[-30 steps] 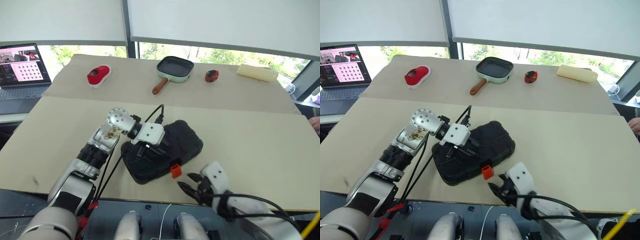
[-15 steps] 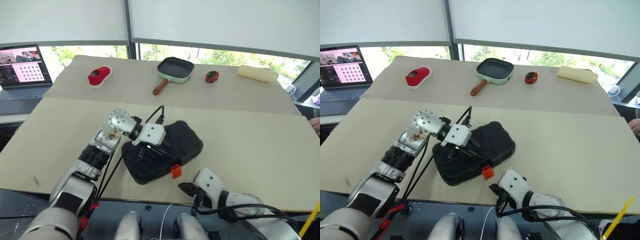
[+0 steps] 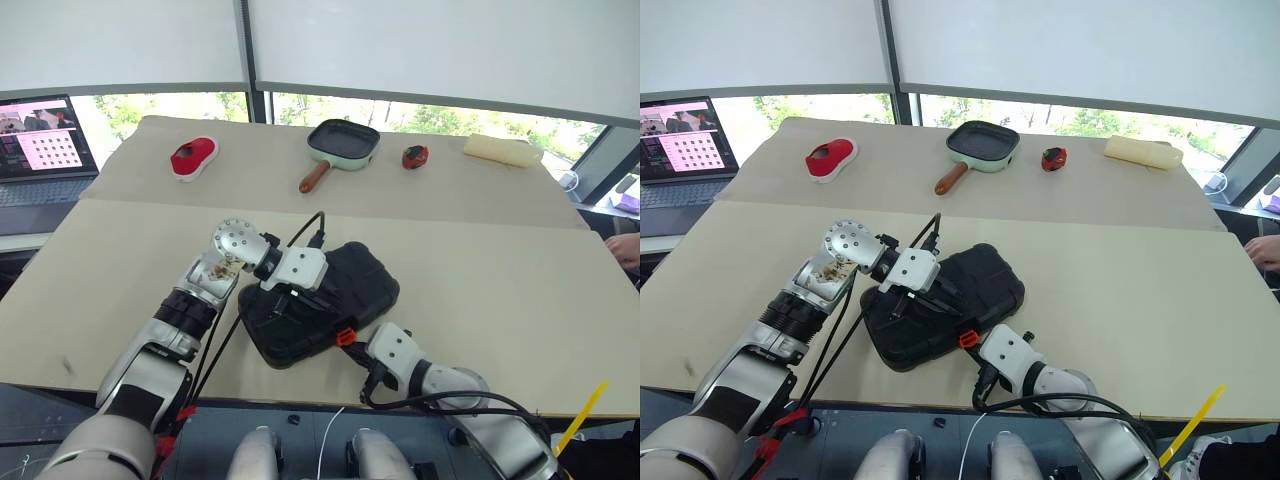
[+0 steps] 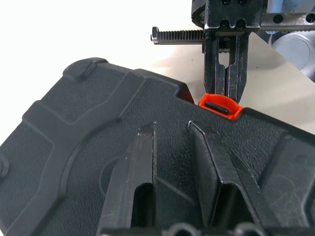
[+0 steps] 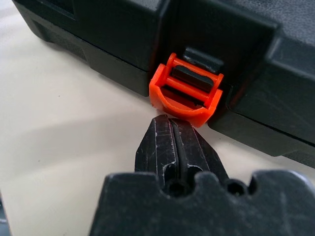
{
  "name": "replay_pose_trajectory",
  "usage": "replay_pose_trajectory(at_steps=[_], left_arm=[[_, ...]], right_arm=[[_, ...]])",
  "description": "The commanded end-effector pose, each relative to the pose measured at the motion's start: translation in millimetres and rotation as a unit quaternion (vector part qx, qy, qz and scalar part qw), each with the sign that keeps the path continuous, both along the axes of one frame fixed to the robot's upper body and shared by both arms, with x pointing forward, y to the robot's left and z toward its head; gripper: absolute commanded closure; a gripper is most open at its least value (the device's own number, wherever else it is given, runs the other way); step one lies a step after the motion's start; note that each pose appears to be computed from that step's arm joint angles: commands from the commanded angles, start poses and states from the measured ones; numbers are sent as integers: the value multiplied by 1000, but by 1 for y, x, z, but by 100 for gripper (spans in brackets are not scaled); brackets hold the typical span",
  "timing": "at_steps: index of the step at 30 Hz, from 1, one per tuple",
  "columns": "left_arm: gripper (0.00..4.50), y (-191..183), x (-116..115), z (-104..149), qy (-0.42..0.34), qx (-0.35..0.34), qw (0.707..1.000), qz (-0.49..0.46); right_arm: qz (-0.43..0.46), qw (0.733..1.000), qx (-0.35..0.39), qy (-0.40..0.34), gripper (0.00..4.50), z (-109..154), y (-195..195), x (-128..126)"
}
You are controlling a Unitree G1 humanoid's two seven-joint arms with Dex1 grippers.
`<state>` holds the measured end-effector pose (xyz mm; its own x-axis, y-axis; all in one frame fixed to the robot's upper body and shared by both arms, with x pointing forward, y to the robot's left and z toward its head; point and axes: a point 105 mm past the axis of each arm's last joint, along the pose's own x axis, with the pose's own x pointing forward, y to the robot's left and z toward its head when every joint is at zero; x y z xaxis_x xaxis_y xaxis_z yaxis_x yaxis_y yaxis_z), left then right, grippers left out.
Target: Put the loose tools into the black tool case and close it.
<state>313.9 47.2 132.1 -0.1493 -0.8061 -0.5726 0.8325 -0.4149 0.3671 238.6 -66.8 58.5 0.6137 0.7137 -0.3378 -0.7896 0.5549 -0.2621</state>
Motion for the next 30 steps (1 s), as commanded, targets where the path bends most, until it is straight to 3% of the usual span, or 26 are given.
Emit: replay_pose_trajectory(at_steps=[1, 6, 16, 25, 30], left_arm=[[336, 2, -8, -30, 32, 61, 998, -12], [336, 1, -7, -31, 31, 61, 998, -12], [336, 1, -6, -34, 30, 61, 998, -12], [336, 4, -7, -37, 31, 61, 998, -10], [336, 6, -7, -39, 32, 66, 997, -13]], right_arm=[[-48, 994, 37, -88, 448, 34, -9, 22], [-15, 991, 76, -110, 448, 56, -7, 7], [14, 991, 112, -76, 448, 66, -1, -7], [-5, 995, 99, 13, 448, 50, -12, -22], [-32, 992, 95, 73, 273, 34, -13, -34]])
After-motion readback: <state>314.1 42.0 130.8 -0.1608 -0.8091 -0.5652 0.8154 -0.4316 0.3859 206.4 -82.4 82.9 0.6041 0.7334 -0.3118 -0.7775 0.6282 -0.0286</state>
